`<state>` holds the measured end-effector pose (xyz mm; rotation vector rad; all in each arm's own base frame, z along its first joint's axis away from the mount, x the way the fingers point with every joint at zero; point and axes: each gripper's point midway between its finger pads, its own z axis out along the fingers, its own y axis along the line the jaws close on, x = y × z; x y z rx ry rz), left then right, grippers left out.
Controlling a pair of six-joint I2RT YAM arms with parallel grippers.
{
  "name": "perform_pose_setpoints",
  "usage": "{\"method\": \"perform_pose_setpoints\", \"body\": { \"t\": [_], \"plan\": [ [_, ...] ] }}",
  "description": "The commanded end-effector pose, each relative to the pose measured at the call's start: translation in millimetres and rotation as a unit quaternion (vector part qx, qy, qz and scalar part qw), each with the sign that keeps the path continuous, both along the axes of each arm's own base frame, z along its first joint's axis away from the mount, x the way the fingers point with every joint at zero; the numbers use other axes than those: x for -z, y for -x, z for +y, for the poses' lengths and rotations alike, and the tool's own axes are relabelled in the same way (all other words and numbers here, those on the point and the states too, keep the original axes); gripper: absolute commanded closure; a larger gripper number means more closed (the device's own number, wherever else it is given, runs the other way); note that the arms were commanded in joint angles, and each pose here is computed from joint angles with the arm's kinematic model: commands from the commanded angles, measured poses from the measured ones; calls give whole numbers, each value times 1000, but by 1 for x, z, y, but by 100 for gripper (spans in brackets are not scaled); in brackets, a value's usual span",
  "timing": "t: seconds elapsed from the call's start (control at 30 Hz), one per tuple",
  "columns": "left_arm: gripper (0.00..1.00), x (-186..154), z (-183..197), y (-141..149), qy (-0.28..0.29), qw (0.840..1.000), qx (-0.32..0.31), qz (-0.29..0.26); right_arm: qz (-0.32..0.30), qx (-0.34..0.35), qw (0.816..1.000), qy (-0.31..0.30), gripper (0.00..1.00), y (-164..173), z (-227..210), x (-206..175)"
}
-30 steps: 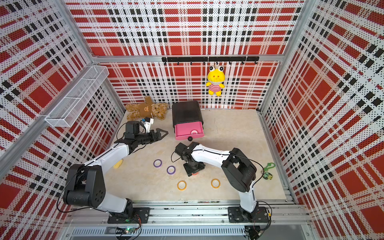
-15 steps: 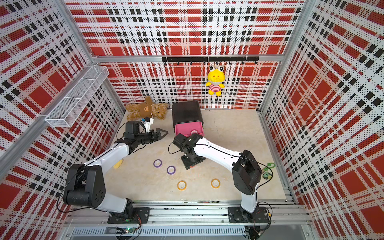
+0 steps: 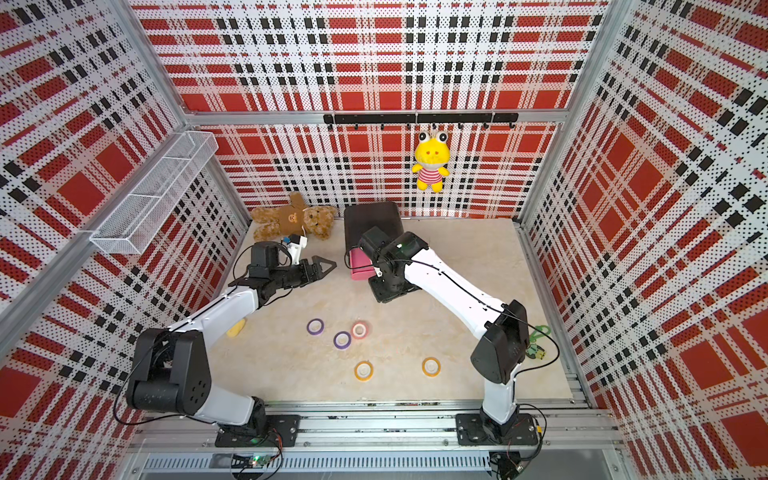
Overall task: Place the transparent tape into the drawer according to color
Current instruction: Pick up the tape at the center of the board.
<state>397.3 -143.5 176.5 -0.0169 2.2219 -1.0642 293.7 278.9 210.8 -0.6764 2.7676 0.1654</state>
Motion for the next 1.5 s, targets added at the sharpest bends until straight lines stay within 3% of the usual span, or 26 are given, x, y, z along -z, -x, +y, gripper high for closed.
{"method": "perform_pose_setpoints", "body": {
  "t": [0.0,0.17,0.33,0.43,0.73,1.07,1.47],
  "plan": [
    [11,-10,1,-1,3,1000,3,-20,28,-18,999,37,71,4,-5,22],
    [11,-6,5,-1,0,1000,-5,-16,45,-30,999,6,44,16,17,49],
    [11,0,10,0,-2,1000,-14,-9,49,-48,998,-11,25,32,42,66],
    [11,0,13,0,-1,1000,-18,-7,52,-64,997,-12,20,42,57,80],
    [11,7,22,1,-3,1000,-31,0,50,-116,992,15,16,56,80,133],
    [11,5,23,1,-2,1000,-30,-2,14,-197,979,40,12,47,96,150],
    [11,5,27,0,-2,999,-36,-2,14,-281,959,33,14,49,110,168]
  ]
}}
